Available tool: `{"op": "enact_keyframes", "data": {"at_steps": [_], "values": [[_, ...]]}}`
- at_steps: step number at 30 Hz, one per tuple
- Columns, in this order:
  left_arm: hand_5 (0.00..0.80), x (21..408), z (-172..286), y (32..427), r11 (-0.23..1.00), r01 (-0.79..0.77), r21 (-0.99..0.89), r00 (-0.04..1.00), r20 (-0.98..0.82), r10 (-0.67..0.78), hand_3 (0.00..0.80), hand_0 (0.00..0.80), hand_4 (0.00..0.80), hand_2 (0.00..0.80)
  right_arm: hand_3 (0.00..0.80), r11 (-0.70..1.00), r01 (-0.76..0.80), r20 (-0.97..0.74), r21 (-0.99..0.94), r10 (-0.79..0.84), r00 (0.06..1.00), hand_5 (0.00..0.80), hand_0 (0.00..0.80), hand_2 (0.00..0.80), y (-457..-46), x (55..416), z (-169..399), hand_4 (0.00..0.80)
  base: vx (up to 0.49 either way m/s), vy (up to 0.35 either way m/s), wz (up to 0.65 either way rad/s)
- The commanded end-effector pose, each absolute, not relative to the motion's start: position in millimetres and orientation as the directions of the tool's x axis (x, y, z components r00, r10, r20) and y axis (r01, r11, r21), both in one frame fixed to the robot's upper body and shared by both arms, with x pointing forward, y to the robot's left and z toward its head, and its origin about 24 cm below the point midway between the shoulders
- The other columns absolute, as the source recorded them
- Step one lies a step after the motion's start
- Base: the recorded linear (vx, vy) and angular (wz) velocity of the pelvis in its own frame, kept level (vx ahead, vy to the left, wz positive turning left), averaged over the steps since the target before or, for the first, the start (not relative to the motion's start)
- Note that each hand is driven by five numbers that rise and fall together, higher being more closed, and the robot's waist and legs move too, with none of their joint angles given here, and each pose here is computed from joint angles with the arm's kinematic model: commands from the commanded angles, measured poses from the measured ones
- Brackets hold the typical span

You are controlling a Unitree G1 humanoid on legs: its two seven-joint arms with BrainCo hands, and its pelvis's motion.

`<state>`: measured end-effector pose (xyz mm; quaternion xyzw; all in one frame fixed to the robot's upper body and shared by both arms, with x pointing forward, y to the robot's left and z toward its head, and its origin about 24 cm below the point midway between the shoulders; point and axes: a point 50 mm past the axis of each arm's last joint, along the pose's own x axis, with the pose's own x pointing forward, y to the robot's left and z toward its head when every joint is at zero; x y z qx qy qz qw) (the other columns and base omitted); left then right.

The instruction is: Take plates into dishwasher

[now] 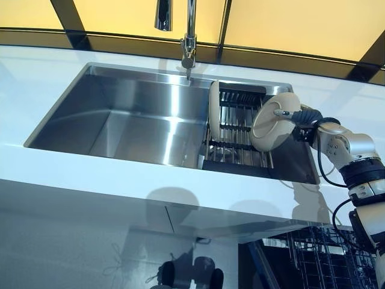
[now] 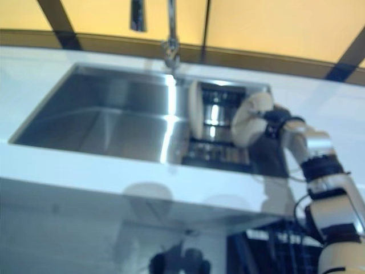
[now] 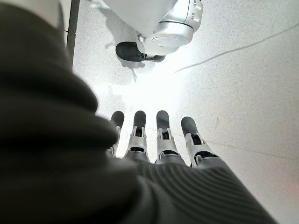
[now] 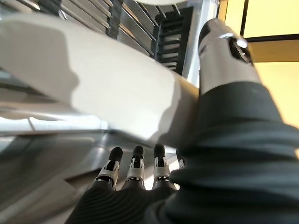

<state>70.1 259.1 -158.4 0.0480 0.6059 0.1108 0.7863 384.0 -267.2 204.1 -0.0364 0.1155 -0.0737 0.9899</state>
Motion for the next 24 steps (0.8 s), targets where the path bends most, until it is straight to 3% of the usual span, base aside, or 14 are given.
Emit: {"op": "enact_keyframes", "data": {"at_steps": [1,3,5,7,24], "values": [[0.000,72.7,-158.5,260.6,0.969,-0.104,0.223,0.227,-0.944,0.241,0.000,0.000,0.000,0.000,0.270,0.984,0.112,-0.132,-0.137,-0.131,0.983,0.270,0.270,0.270,-258.6,391.0,240.4,0.270,0.000,0.000,0.00],[0.000,72.5,-158.8,259.7,0.969,-0.107,0.222,0.228,-0.943,0.242,0.000,0.000,0.000,0.000,0.317,0.985,0.107,-0.142,-0.137,-0.127,0.982,0.317,0.317,0.317,-258.7,391.3,239.6,0.317,0.000,0.000,0.00],[0.000,72.3,-158.8,259.8,0.969,-0.107,0.222,0.228,-0.943,0.241,0.000,0.000,0.000,0.000,0.493,0.985,0.106,-0.144,-0.138,-0.126,0.982,0.493,0.493,0.493,-259.5,391.7,239.4,0.493,0.000,0.000,0.00],[0.000,72.2,-158.8,259.7,0.969,-0.106,0.222,0.229,-0.943,0.241,0.000,0.000,0.000,0.000,0.800,0.982,0.114,-0.141,-0.151,-0.135,0.981,0.800,0.800,0.800,-259.9,392.5,240.2,0.800,0.000,0.000,0.00],[0.000,69.2,-158.9,260.7,0.971,-0.088,0.224,0.225,-0.945,0.238,0.000,0.000,0.000,0.000,0.800,0.929,0.270,0.006,-0.252,-0.278,0.961,0.800,0.800,0.800,-276.4,389.2,268.6,0.800,-0.003,0.001,0.02]]}}
